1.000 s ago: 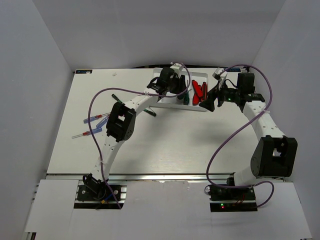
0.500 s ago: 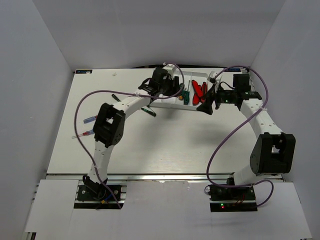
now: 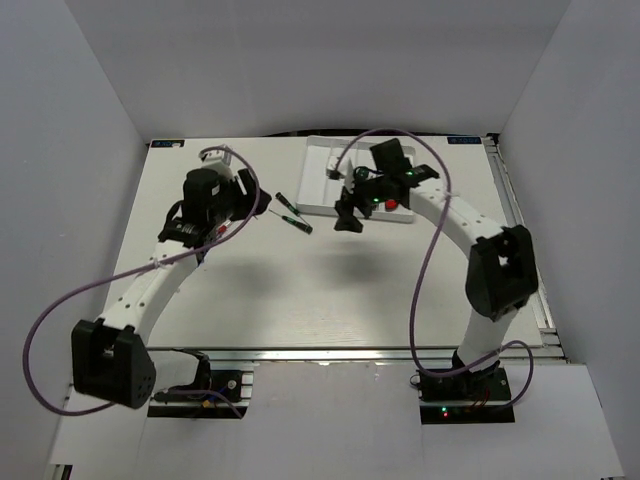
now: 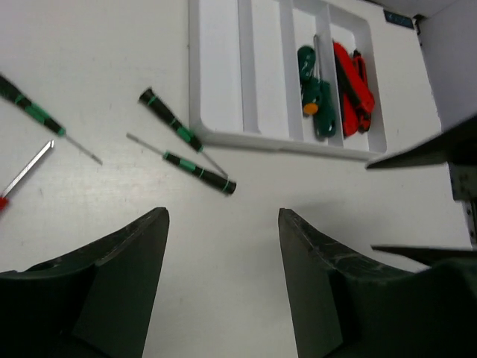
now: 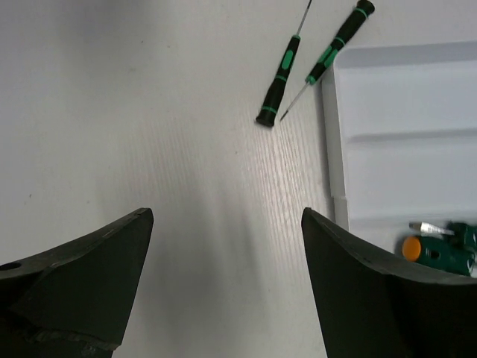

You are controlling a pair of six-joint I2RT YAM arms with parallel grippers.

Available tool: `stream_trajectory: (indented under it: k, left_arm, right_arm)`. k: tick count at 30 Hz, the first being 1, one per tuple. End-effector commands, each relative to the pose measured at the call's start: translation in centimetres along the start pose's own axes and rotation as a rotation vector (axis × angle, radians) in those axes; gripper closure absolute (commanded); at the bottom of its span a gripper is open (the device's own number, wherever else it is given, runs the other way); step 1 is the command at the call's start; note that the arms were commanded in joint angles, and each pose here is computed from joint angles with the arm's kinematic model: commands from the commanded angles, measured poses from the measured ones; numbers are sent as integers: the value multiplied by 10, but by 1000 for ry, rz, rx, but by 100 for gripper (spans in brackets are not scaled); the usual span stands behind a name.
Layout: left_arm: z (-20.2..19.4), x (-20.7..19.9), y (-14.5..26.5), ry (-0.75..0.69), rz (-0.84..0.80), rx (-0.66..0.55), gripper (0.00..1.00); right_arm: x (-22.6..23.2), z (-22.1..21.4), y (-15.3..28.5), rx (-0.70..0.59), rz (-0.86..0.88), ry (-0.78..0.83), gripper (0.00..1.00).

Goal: Sort the tools into containers

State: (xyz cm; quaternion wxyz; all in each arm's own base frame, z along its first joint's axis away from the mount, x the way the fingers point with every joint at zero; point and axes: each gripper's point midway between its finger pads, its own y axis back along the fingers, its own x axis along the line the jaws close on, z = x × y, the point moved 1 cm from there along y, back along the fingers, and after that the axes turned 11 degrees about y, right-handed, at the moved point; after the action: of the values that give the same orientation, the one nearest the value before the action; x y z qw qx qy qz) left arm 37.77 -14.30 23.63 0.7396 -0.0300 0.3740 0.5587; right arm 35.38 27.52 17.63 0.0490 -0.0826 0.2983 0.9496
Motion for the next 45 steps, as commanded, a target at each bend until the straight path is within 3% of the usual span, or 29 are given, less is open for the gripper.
stream_trajectory:
  k: [1, 5, 7, 8, 16, 23, 32, 45]
  left_arm:
    - [-20, 13, 33, 66, 52, 20, 27]
    - [-26, 21, 61, 97, 82, -12, 23]
    - [-32, 31, 71, 103, 125, -19, 19]
    - [-29, 29, 80, 113, 118, -43, 18]
    - [-29, 41, 107, 147, 169, -132, 8]
    - [-27, 41, 106, 149, 176, -133, 7]
    - [-33, 44, 102, 165, 182, -117, 7]
    - [-37, 43, 100, 181, 172, -104, 6]
  right_arm:
    - [-26, 18, -26, 65, -75, -6, 14]
    - [-41, 31, -66, 89, -124, -73, 14]
    - [-43, 15, -90, 142, -114, -140, 15]
    - [-49, 29, -95, 123, -120, -124, 15]
    - [-53, -7, -150, 217, -157, -130, 15]
    - [-57, -17, -166, 236, -167, -86, 20]
    - [-41, -23, -180, 243, -116, -75, 39]
    - [-38, -45, -192, 286, -113, -63, 44]
